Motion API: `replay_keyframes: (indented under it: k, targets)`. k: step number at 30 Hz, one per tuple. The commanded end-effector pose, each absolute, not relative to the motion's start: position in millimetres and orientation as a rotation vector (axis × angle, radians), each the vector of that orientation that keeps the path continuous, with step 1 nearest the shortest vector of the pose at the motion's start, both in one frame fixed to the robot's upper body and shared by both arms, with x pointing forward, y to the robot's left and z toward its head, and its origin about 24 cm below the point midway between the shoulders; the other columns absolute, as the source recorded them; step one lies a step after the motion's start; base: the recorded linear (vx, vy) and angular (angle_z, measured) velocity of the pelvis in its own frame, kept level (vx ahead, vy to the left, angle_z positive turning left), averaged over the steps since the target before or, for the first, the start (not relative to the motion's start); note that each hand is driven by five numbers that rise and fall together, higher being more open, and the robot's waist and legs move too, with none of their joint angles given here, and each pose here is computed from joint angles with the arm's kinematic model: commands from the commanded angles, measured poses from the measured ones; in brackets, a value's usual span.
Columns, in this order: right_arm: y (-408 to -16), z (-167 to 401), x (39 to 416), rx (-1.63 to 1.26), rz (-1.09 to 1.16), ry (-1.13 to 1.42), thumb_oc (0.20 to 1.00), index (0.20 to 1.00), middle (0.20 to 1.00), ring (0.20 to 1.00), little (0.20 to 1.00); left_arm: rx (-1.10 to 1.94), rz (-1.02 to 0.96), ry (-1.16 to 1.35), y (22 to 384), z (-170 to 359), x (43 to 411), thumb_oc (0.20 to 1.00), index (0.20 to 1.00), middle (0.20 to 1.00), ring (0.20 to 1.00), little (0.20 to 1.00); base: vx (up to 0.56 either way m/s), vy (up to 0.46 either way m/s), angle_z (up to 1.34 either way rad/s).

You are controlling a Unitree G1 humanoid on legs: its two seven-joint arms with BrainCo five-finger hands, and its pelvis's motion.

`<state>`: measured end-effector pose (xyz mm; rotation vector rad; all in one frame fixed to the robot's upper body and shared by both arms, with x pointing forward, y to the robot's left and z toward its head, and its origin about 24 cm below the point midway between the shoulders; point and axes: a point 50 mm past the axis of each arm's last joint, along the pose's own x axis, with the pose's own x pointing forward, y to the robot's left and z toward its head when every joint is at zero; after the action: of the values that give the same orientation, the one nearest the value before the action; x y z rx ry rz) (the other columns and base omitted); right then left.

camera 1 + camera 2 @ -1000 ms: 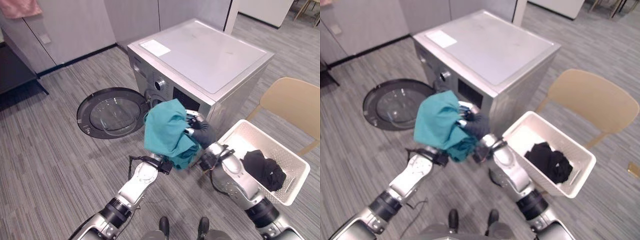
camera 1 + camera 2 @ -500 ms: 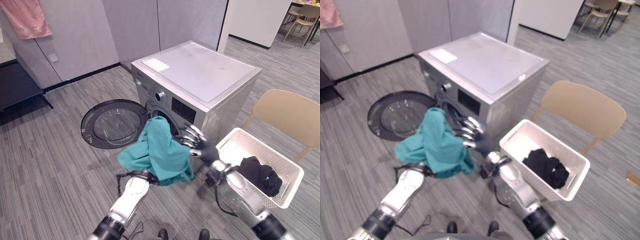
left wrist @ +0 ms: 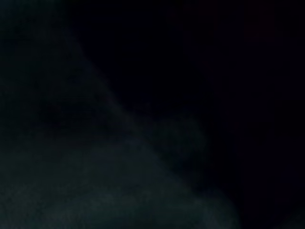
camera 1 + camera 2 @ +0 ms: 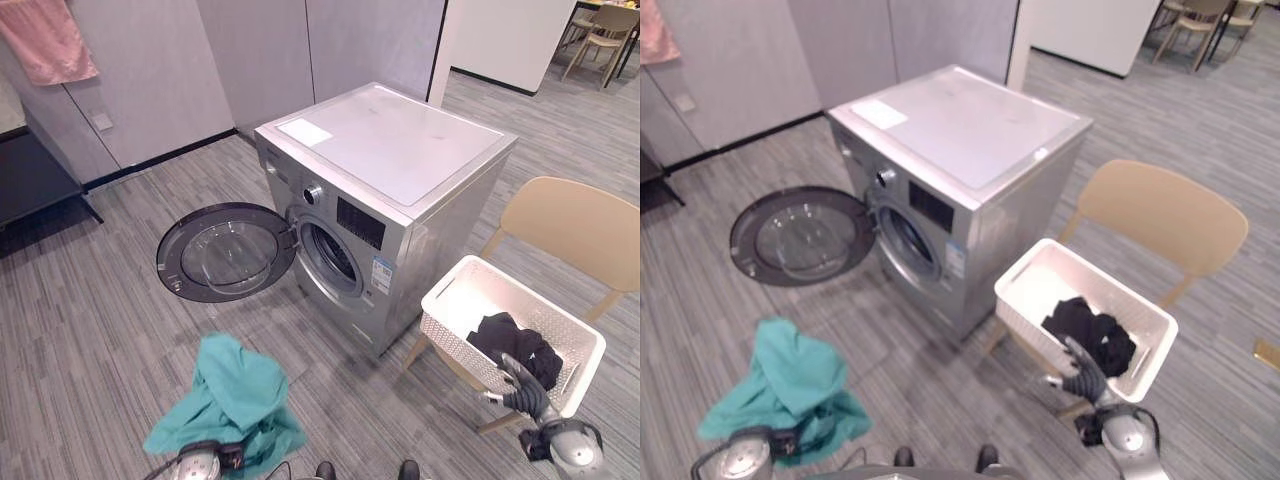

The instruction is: Grab the laundry basket,head to the washer,open it,put in the laundry and shut it.

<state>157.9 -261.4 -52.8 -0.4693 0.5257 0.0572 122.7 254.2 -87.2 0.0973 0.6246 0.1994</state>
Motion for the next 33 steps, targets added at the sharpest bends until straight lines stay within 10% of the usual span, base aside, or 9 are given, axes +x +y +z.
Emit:
replay_keyframes:
  k: [1,33]
  targets:
    - [-244.0,-32.4,199.1,-0.555,0.12,0.358,1.0,1.0,1.0,1.0,1.0,0.15,0.221,0.543,272.0,-73.4,149.4,0.2,0.2,0.2,0.2,0.2,-0.07,-0.006,0.1]
    - [-227.9,-37.4,213.2,-0.519,0.098,0.35,1.0,1.0,1.0,1.0,1.0,0.208,0.054,0.466,240.9,-64.6,181.3,0.2,0.2,0.2,0.2,0.2,0.16,0.03,0.55]
